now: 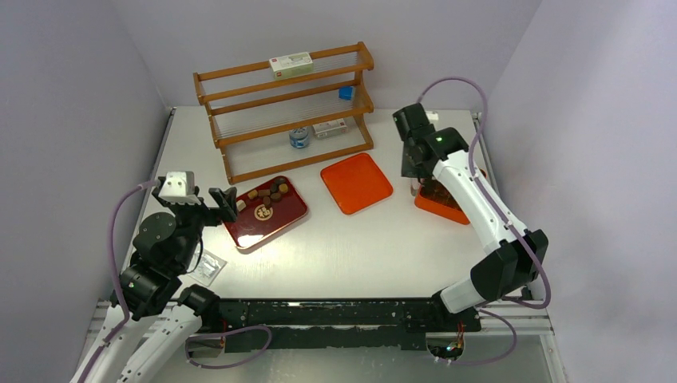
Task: Pack the chocolate
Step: Place the fake chocolate in the packing bottle.
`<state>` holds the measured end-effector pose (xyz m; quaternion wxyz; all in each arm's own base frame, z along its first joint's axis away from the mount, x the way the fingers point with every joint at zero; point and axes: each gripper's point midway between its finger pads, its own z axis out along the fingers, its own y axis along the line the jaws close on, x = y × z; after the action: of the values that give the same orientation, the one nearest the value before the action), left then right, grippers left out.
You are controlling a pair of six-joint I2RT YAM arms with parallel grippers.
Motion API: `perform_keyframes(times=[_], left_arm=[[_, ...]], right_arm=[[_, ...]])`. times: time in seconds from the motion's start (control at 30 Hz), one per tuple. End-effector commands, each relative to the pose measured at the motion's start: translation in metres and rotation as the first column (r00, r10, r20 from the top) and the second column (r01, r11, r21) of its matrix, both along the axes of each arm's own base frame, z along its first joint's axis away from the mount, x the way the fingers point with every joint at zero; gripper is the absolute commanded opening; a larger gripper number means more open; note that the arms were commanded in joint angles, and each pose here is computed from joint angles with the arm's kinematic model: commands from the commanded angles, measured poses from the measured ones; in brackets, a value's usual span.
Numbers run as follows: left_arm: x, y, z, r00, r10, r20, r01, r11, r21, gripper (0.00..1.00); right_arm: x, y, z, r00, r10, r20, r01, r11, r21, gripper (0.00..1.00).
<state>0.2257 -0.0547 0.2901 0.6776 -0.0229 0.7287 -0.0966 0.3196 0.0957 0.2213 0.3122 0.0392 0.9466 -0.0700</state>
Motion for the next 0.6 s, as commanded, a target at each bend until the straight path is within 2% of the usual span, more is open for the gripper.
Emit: perform_keyframes(times=[0.0, 0.3, 0.57], left_arm=[[-0.001, -0.007, 0.008, 0.999, -0.036, 0.036, 0.037, 0.999, -0.009, 0.98], [-0.003, -0.009, 0.009, 0.998, -0.049, 0.044, 0.049, 0.999, -0.010, 0.98], [-0.005, -0.011, 0.010, 0.997, -0.057, 0.047, 0.058, 0.998, -0.009, 0.98]], right_arm=[[-0.008, -0.041, -0.012, 0.992, -0.117, -0.050, 0.114, 0.992, -0.047, 0.24], [-0.024, -0.080, -0.040, 0.964, -0.223, -0.141, 0.212, 0.973, -0.089, 0.24], [-0.026, -0.098, -0.052, 0.954, -0.258, -0.152, 0.251, 0.966, -0.067, 0.26]])
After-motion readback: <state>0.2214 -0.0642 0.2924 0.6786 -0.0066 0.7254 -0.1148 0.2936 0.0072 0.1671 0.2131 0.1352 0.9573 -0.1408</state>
